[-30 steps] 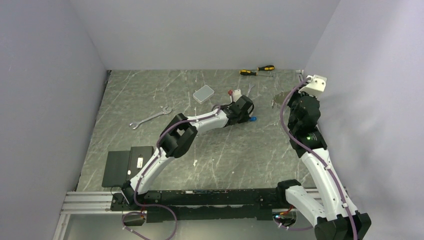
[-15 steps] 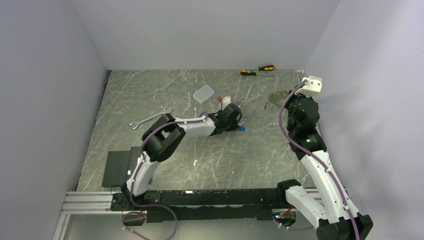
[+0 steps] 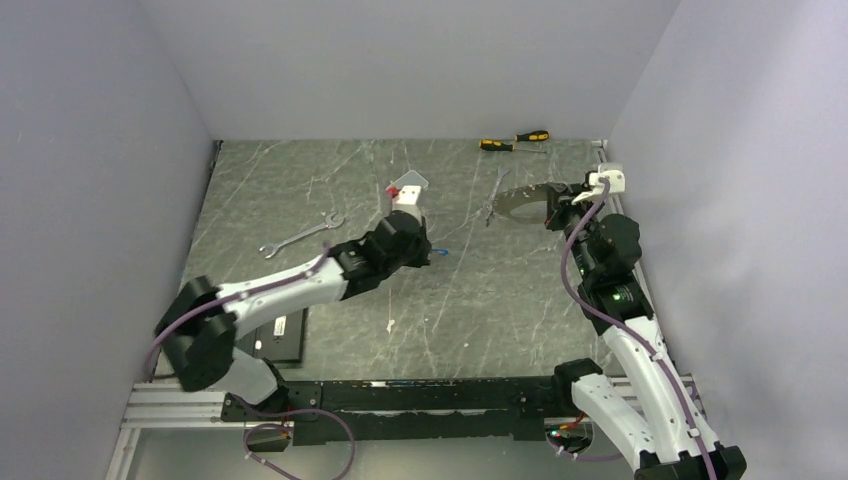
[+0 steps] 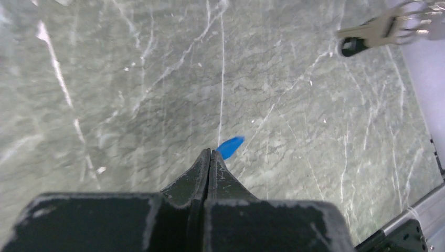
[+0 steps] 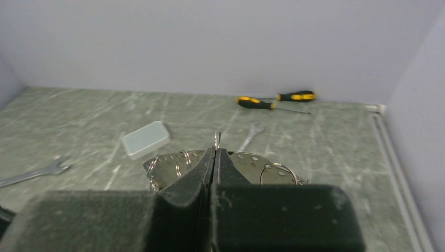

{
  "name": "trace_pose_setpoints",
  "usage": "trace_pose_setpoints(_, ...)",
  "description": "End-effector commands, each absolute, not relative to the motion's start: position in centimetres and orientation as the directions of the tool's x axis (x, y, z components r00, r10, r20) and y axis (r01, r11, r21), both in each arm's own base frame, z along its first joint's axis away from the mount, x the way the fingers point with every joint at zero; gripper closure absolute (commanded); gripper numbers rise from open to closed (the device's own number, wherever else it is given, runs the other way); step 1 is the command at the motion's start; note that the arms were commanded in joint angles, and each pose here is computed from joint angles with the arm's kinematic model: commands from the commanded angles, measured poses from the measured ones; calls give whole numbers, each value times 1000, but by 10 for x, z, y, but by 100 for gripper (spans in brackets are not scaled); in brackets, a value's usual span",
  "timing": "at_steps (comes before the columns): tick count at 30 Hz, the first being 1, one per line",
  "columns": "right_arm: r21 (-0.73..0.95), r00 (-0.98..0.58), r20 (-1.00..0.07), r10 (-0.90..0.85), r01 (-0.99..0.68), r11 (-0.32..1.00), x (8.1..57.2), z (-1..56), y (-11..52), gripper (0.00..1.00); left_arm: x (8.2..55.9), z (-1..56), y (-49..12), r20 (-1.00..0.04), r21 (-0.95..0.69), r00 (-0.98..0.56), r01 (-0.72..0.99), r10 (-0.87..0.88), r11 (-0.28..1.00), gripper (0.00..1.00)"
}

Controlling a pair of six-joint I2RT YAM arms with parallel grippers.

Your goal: Put the keys on the keyring

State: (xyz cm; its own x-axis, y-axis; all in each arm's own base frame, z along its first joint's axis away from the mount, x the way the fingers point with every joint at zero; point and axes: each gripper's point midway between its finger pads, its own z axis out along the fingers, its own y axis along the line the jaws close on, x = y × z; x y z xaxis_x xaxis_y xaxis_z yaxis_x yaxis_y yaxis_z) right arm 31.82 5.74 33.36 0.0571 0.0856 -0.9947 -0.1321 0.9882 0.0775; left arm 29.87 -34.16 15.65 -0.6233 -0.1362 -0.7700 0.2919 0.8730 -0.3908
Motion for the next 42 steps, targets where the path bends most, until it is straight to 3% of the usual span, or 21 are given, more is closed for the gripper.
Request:
trace_pose_setpoints(1,108,159,-970,183,-394,913,300,371,103,100,281,195,-305,-874,-250,-485,429,-12,868,100)
trace_pose_setpoints(6,118,129,-963,236,-586,802,279,367,139,100,254,222,-275,-931,-129,-353,563,96,816,100)
trace_pose_setpoints(14,-50,178,-967,183,-834,549,219,344,201,100,204,271,-230,-966,-88,-238,670,101,738,100)
trace_pose_setpoints(26,-117,175,-960,219,-960,254,158,323,258,100,152,294,-234,-988,-103,-146,841,41,531,100)
trace_pose_setpoints(42,-220,211,-967,141,-975,-45,92,290,292,100,118,310,-266,-988,117,93,974,126,193,100)
